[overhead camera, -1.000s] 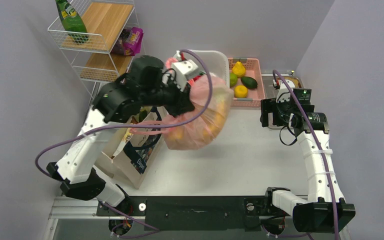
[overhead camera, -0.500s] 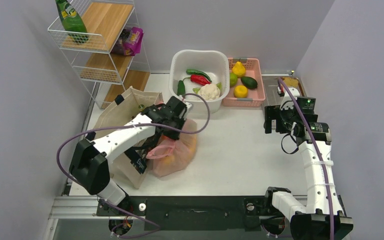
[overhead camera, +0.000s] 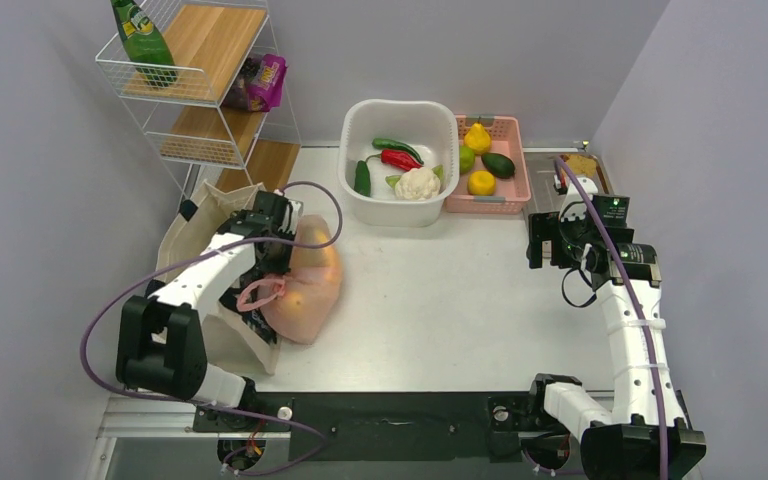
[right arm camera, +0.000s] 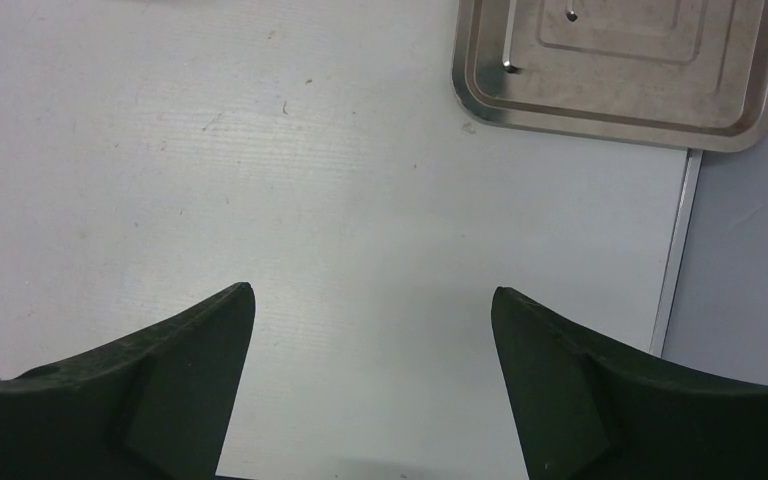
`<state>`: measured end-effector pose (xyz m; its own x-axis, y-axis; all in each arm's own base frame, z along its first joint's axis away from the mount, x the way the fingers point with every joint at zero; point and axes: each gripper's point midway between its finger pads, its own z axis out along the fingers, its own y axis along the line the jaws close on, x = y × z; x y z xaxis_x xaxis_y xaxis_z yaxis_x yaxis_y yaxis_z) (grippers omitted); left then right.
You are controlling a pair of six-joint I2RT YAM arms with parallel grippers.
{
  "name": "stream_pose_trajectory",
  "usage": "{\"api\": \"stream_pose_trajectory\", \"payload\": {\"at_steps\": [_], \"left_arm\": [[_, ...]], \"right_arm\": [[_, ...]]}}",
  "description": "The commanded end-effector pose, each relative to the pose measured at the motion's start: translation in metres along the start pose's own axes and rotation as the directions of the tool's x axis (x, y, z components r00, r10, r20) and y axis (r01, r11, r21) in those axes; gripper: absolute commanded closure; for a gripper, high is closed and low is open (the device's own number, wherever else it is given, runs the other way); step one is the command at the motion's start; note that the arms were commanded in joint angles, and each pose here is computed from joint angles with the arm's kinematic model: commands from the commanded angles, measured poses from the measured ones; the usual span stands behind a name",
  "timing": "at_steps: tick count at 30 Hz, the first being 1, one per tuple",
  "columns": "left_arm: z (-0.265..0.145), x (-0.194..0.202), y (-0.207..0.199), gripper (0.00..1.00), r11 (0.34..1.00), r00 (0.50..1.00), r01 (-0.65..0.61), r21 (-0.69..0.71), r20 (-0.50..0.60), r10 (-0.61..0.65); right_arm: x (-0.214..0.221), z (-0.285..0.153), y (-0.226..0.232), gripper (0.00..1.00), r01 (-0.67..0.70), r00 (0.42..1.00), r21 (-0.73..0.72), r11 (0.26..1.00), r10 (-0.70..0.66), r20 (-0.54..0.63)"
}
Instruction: Untie the knot of the grocery bags and take out the mixed food
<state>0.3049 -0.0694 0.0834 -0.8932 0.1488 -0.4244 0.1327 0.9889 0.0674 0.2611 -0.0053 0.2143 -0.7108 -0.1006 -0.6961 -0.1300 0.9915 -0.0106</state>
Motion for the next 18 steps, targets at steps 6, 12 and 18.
{"api": "stream_pose_trajectory", "payload": {"at_steps": [6,12,18], "left_arm": [[-0.006,0.056,0.103,1.0,0.86,0.859,-0.5,-0.106,-0.191,0.475],[-0.004,0.057,0.166,1.0,0.862,0.858,-0.481,-0.161,-0.29,0.425],[-0.009,0.042,0.176,1.0,0.939,0.92,-0.33,-0.102,-0.257,0.295]], "right_arm": [[-0.011,-0.001,0.0,0.16,-0.018,0.999,-0.006,1.0,0.018,0.029],[-0.014,-0.001,-0.001,0.17,-0.02,0.999,-0.004,1.0,0.02,0.034],[-0.013,-0.002,-0.001,0.16,-0.02,0.999,-0.001,1.0,0.02,0.035]]}}
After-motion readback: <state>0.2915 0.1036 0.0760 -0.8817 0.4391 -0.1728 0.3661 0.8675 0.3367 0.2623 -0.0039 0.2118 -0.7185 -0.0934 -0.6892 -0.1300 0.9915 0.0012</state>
